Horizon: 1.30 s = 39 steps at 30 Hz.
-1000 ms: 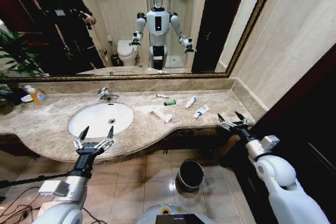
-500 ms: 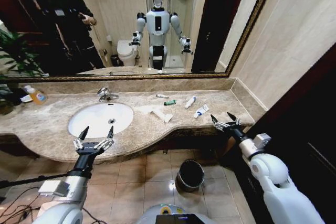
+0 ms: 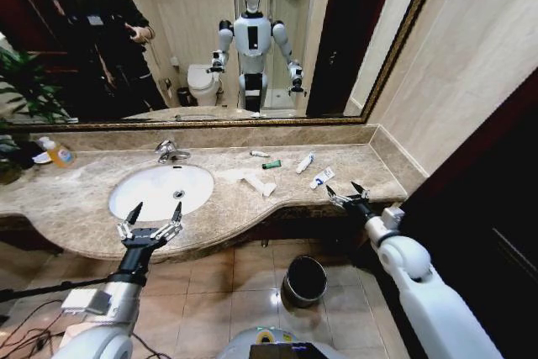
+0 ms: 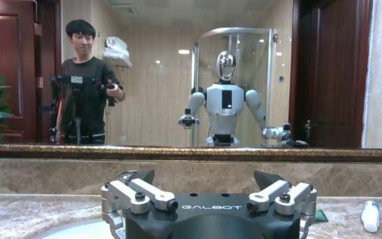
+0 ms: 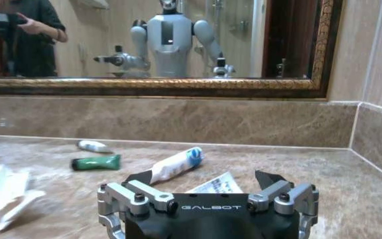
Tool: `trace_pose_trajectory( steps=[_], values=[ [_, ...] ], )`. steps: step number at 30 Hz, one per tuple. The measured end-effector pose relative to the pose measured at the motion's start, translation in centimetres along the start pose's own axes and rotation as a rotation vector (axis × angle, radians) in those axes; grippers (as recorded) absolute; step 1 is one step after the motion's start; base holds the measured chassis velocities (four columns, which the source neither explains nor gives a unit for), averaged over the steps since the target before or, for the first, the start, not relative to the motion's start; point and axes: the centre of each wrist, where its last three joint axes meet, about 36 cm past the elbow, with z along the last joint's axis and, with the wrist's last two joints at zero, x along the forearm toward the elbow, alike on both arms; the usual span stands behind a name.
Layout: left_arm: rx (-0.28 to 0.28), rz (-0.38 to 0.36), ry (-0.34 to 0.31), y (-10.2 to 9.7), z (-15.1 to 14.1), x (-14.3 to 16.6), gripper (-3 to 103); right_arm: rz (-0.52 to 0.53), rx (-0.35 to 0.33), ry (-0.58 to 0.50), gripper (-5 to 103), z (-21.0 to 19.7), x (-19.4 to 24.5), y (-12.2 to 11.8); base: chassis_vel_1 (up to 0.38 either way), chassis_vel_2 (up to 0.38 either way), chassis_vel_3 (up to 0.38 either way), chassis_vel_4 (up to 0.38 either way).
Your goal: Pick up the trash from the sink and place it in the trash bin.
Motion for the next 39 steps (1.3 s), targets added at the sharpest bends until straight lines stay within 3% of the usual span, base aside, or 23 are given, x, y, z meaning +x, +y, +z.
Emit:
trace_pose_trajectory(
  steps=[5,10,18,28,30,31,33,37,39],
  values=[
    [0.000,0.000,0.000,0.0,0.0,0.0,100,0.019,0.002,0.024,100,0.2,-4.2,-0.6,0.000,0.000,0.000,0.000],
    [0.000,0.000,0.000,0.0,0.0,0.0,100,-0.005,-0.032,0.072,100,0.7,-7.8,1.1,0.000,0.000,0.000,0.000],
    [0.000,0.000,0.000,0.0,0.0,0.0,100,-0.042,-0.075,0.139,100,2.6,-8.3,2.5,0.000,0.000,0.000,0.000],
    [0.000,0.000,0.000,0.0,0.0,0.0,100,-0.056,-0.080,0.157,101,3.4,-8.3,3.1,0.000,0.000,0.000,0.000],
    [0.000,0.000,0.000,0.0,0.0,0.0,100,-0.058,-0.098,0.169,88,3.4,-8.4,3.2,0.000,0.000,0.000,0.000],
    [0.000,0.000,0.000,0.0,0.0,0.0,100,-0.058,-0.098,0.169,88,3.4,-8.4,3.2,0.000,0.000,0.000,0.000],
    [0.000,0.000,0.000,0.0,0.0,0.0,100,-0.055,-0.099,0.170,77,3.5,-8.4,3.2,0.000,0.000,0.000,0.000],
    [0.000,0.000,0.000,0.0,0.0,0.0,100,-0.052,-0.097,0.171,71,3.6,-8.4,3.4,0.000,0.000,0.000,0.000],
    [0.000,0.000,0.000,0.0,0.0,0.0,100,-0.048,-0.093,0.170,61,3.6,-8.5,3.6,0.000,0.000,0.000,0.000]
  ],
)
